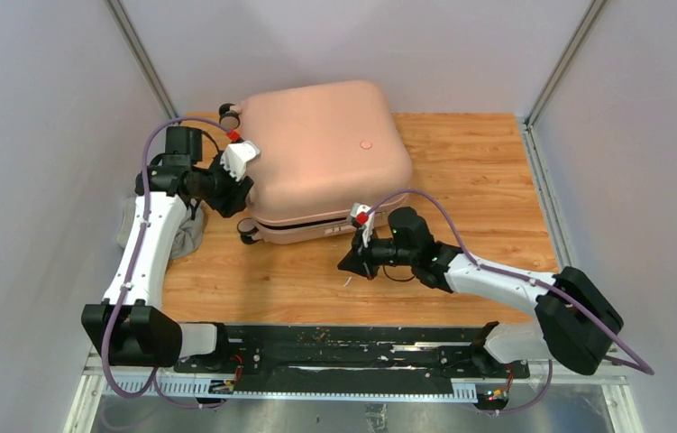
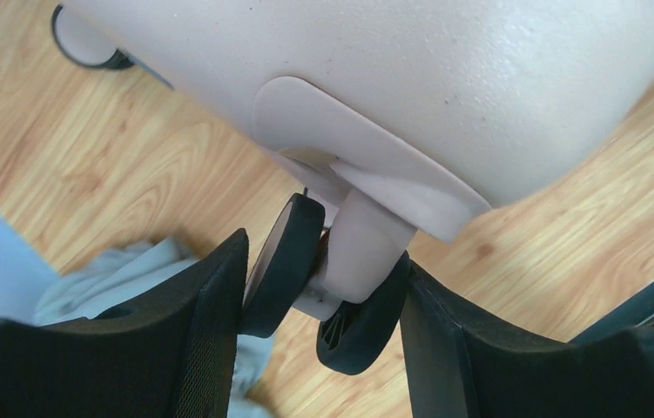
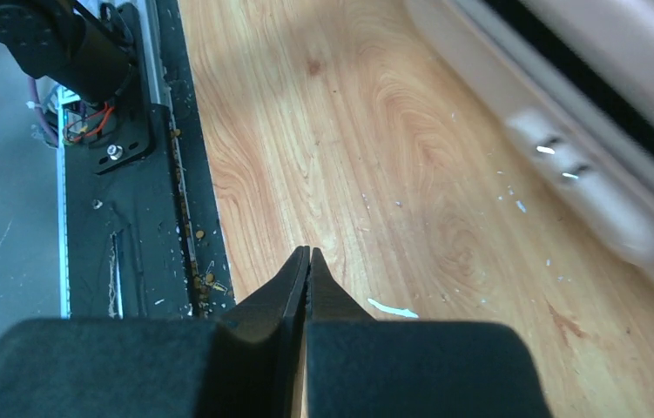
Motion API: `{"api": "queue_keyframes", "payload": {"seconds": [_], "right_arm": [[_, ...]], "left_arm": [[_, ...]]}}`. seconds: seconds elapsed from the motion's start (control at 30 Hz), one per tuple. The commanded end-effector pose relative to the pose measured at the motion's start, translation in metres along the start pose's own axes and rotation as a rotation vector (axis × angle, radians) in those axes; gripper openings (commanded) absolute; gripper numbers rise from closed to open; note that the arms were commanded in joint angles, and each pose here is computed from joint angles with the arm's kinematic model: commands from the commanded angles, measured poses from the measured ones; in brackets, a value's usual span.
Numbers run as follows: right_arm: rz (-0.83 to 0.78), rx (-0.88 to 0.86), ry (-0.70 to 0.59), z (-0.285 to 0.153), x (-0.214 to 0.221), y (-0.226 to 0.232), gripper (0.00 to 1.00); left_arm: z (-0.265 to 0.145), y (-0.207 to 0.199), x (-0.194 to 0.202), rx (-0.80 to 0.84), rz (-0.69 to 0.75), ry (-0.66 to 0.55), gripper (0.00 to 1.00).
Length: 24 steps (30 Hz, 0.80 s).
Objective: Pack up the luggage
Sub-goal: Zip the luggage at the corner of the board.
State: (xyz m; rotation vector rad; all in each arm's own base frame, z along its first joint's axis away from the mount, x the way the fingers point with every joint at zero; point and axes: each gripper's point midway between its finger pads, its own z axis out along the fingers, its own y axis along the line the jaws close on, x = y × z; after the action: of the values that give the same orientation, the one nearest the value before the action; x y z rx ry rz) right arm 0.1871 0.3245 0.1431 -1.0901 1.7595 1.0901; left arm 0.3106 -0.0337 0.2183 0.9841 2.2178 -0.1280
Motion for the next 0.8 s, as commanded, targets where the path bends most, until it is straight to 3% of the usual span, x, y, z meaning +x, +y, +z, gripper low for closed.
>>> {"api": "queue_keyframes", "payload": {"seconds": [0.0, 0.1, 0.3, 0.47, 0.6, 0.77], "right_arm": [[0.005, 0.04, 0.01, 0.02, -0.008, 0.003, 0.0], [0.018, 0.099, 0.029, 0.017, -0.01, -0.004, 0.01], [0.163, 0.375, -0.105, -0.066, -0.03, -0.074, 0.34], [0.191, 0.532, -0.096, -0.104, -0.012, -0.108, 0.75], [0.214, 0.558, -0.1, -0.11, -0.005, -0.128, 0.78], [0.208, 0.589, -0.088, -0.104, -0.005, -0.146, 0.69]], "left_arm": [[-0.01, 0.006, -0.077, -0.044, -0.06, -0.31, 0.0], [-0.009, 0.001, -0.076, -0.032, -0.056, -0.308, 0.0], [-0.015, -0.006, -0.074, -0.01, -0.051, -0.304, 0.0], [-0.01, -0.015, -0.066, 0.018, -0.063, -0.297, 0.0], [-0.007, -0.018, -0.061, 0.021, -0.069, -0.284, 0.0], [-0.007, -0.023, -0.062, 0.026, -0.067, -0.285, 0.0]]}}
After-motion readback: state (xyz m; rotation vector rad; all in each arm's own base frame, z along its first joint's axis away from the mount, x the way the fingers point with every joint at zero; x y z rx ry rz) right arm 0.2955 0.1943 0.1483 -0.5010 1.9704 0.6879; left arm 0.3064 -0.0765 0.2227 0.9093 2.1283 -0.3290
